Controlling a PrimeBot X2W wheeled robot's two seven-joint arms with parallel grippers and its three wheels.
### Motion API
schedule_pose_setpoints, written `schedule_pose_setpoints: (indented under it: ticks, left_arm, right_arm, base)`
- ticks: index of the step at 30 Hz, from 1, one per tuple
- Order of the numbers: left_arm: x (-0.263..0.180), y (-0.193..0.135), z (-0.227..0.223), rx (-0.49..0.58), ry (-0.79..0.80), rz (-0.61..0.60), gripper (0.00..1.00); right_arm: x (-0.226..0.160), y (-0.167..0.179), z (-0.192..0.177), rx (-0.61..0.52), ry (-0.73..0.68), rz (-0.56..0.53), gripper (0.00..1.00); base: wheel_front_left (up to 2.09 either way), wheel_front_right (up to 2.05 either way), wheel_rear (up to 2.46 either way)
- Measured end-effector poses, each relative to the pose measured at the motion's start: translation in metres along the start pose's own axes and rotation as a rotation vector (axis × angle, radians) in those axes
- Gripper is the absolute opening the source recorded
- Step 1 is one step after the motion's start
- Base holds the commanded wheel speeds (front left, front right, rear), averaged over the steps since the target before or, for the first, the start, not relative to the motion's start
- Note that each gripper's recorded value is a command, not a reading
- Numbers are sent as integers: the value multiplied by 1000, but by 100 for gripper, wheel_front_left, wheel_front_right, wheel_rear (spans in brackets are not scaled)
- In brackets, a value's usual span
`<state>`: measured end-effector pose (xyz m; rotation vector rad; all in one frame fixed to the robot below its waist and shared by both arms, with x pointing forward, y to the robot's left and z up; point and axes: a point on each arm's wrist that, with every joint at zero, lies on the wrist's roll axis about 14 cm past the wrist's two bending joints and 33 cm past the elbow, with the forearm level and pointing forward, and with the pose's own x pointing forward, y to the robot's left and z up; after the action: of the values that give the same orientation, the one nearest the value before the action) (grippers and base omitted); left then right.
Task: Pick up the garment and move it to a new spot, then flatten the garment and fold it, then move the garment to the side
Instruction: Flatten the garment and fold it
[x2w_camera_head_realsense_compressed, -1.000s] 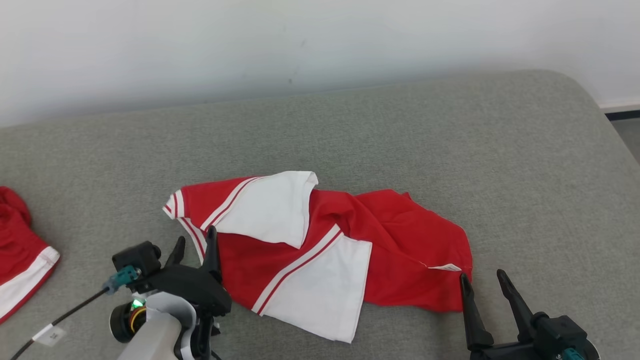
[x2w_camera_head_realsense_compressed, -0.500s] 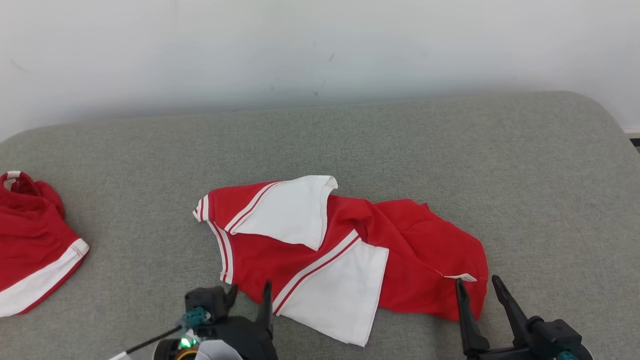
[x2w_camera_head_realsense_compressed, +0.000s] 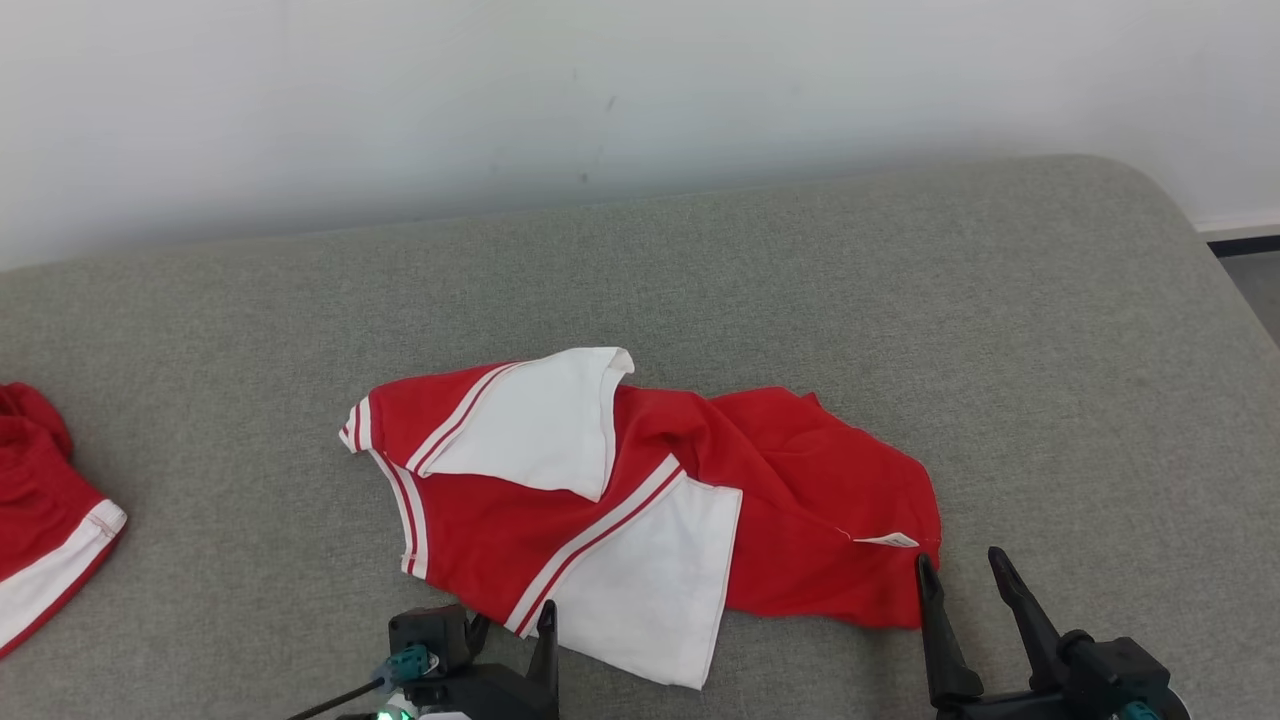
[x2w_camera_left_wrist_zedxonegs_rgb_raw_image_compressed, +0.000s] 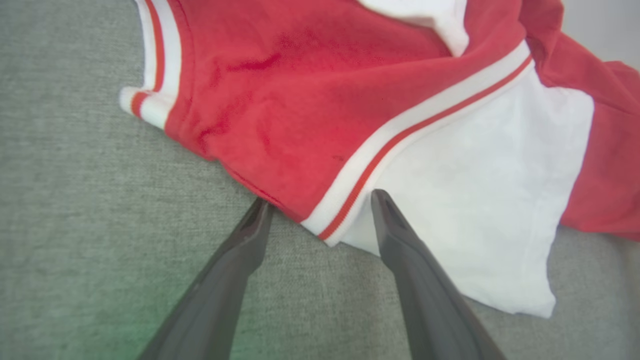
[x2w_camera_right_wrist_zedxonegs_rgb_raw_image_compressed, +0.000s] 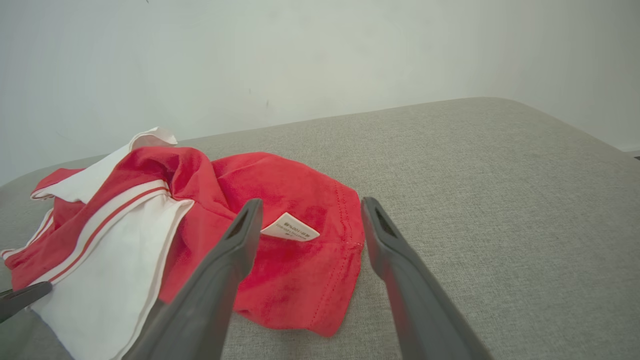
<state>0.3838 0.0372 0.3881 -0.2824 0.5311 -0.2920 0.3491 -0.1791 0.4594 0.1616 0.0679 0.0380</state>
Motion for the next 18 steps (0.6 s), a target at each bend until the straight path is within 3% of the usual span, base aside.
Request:
schedule_pose_setpoints:
  ticks: [2, 7, 18]
  left_arm:
    - [1, 1, 4, 5, -19, 2, 0]
    - [-1, 14, 25, -25, -104, 38, 0]
    - [-35, 88, 64, -101, -235, 207, 0]
  right_arm:
    - [-1, -1, 1, -2, -2, -2, 100]
    - [-1, 0, 3, -4, -11, 0, 100]
    - [3, 14, 0, -5, 0, 47, 100]
  base:
    - [0, 0, 0]
    - [0, 0, 0]
    - [0, 0, 0]
